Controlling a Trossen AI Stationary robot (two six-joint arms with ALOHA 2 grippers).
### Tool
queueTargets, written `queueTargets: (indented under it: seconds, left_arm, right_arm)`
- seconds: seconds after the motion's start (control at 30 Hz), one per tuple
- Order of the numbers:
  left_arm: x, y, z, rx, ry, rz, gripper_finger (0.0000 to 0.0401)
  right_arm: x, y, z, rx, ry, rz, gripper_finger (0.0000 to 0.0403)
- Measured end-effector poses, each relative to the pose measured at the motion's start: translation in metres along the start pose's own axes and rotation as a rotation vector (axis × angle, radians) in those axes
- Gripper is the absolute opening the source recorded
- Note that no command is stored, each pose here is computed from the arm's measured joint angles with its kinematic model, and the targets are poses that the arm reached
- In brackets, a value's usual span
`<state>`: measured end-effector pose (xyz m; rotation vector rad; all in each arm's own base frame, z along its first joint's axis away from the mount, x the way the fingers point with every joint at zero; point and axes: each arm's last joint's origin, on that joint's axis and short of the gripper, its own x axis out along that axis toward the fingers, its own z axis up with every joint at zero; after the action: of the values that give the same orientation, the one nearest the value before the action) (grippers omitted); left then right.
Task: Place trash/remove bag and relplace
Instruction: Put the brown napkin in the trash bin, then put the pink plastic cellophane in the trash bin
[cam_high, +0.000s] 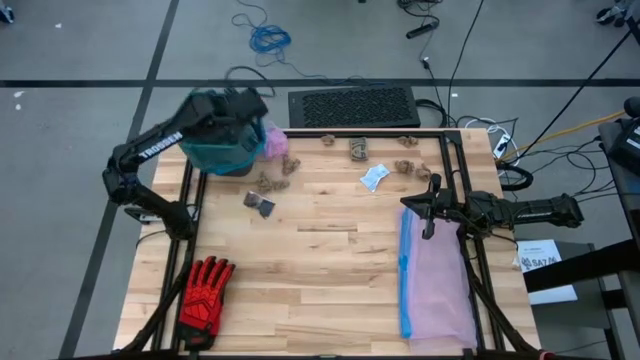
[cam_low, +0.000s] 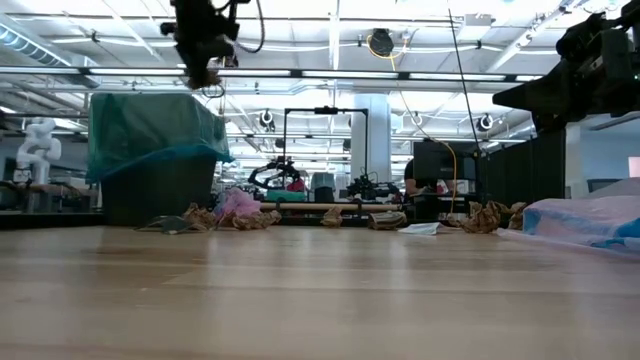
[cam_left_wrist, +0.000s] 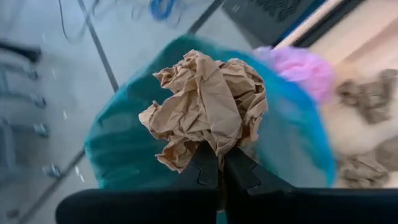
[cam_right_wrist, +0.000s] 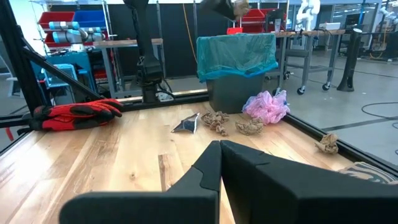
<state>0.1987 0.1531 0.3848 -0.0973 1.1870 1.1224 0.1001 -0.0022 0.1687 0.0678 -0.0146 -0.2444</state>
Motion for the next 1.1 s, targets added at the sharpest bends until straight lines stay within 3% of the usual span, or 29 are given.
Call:
queueTargets:
  seconds: [0.13,0.2,0.5,0.7,0.87,0.97,1.1]
  left_arm:
    - [0.016,0.020,-0.001,-0.051,0.067,-0.025,0.0004]
    - [0.022,0.024,-0.003,-0.022,0.088,-0.019,0.0014]
    - [0.032,0.019,-0.009,0.040,0.144,-0.116,0.0126]
    - [0.041,0.015,-0.015,0.067,0.191,-0.049,0.0191]
    - [0.034,0.021,-0.011,0.094,0.161,-0.017,0.0204]
    - [0.020,0.019,-0.004,0.136,0.085,-0.108,0.0205]
    - [-0.002,0.004,0.009,0.141,-0.077,-0.320,0.0205]
  right_arm:
    - [0.000,0.000,0.000,0.000,0.000,0.000,0.0000]
    - [0.000,0.000,0.000,0.000,0.000,0.000,0.0000]
    - [0.000,0.000,0.000,0.000,0.000,0.000,0.0000]
    - [0.000,0.000,0.000,0.000,0.000,0.000,0.0000]
    - [0.000,0.000,0.000,0.000,0.000,0.000,0.0000]
    - [0.000,0.000,0.000,0.000,0.000,0.001,0.0000]
    - [0.000,0.000,0.000,0.000,-0.002,0.000,0.0000]
